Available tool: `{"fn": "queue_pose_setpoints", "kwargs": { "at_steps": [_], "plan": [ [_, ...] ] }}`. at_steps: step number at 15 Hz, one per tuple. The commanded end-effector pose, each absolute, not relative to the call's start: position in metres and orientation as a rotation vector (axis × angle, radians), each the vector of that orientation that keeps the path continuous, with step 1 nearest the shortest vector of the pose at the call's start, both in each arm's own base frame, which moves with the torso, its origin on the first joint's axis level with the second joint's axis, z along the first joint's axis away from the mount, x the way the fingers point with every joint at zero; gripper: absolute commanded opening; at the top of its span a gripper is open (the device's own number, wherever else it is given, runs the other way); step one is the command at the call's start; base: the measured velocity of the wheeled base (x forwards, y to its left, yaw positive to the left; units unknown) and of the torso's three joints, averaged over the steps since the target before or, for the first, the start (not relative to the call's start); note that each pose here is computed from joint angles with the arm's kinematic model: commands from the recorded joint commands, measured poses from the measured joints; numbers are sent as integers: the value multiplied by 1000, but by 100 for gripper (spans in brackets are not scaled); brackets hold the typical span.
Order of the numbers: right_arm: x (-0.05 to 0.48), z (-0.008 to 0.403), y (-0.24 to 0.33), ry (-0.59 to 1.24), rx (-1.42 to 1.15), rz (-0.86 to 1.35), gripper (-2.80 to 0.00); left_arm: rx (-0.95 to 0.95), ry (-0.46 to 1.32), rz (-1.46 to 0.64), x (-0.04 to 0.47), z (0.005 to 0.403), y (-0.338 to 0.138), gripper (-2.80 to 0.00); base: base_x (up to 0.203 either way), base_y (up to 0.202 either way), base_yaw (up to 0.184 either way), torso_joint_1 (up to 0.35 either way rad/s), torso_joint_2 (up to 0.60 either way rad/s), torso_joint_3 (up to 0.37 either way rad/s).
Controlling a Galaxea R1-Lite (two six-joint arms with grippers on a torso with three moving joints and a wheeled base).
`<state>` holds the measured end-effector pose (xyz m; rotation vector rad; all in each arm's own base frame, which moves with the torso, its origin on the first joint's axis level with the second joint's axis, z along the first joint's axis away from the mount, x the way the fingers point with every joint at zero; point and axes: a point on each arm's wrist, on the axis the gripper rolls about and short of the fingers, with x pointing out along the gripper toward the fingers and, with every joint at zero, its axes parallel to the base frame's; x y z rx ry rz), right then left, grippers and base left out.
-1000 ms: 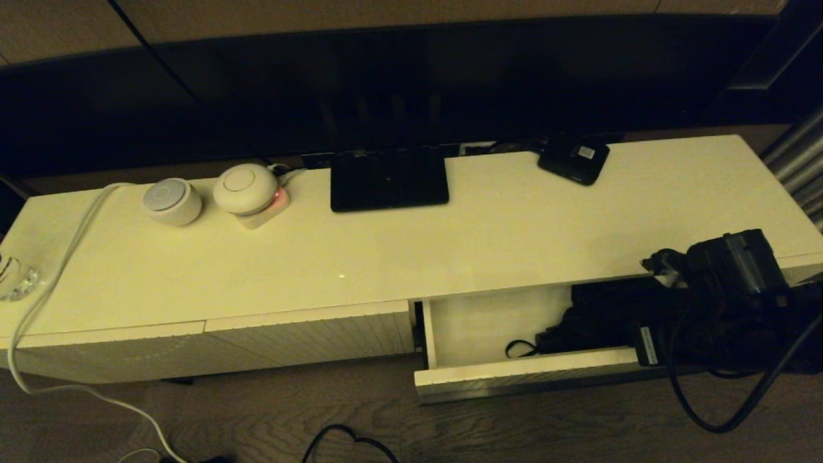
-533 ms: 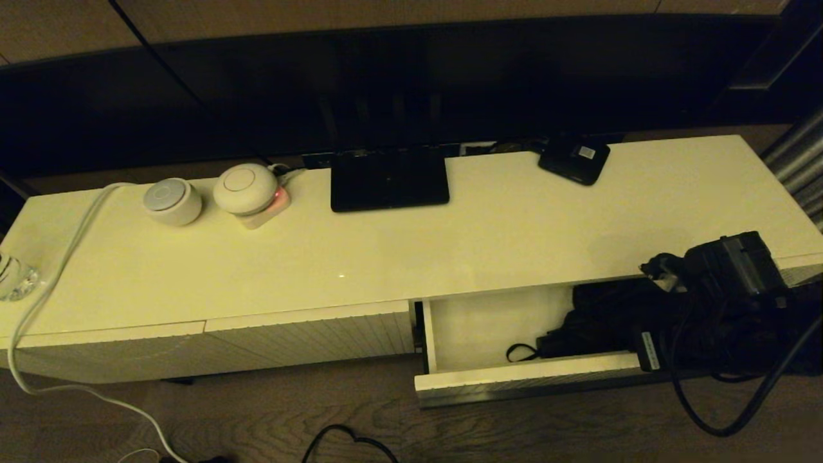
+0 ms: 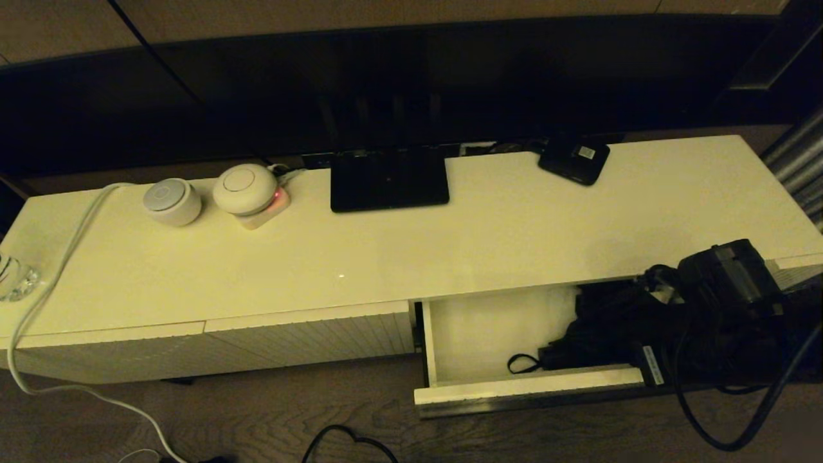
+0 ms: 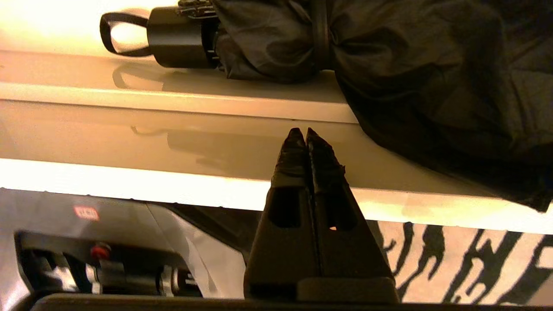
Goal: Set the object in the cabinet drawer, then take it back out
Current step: Open the drawer
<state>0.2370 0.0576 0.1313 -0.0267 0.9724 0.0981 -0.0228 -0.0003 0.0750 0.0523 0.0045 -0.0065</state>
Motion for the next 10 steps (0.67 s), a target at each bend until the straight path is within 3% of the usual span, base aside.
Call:
{"fn": "queue_pose_setpoints", "kwargs": {
  "at_steps": [1, 10],
  "plan": [
    [235, 123, 58, 1014, -39, 97, -280, 52, 8, -6, -23, 74, 0, -280, 0, 0, 0, 0, 0, 0],
    [231, 103, 57, 1112, -60, 89, -280, 54, 8, -6, -23, 74, 0, -280, 0, 0, 0, 0, 0, 0]
  ]
}}
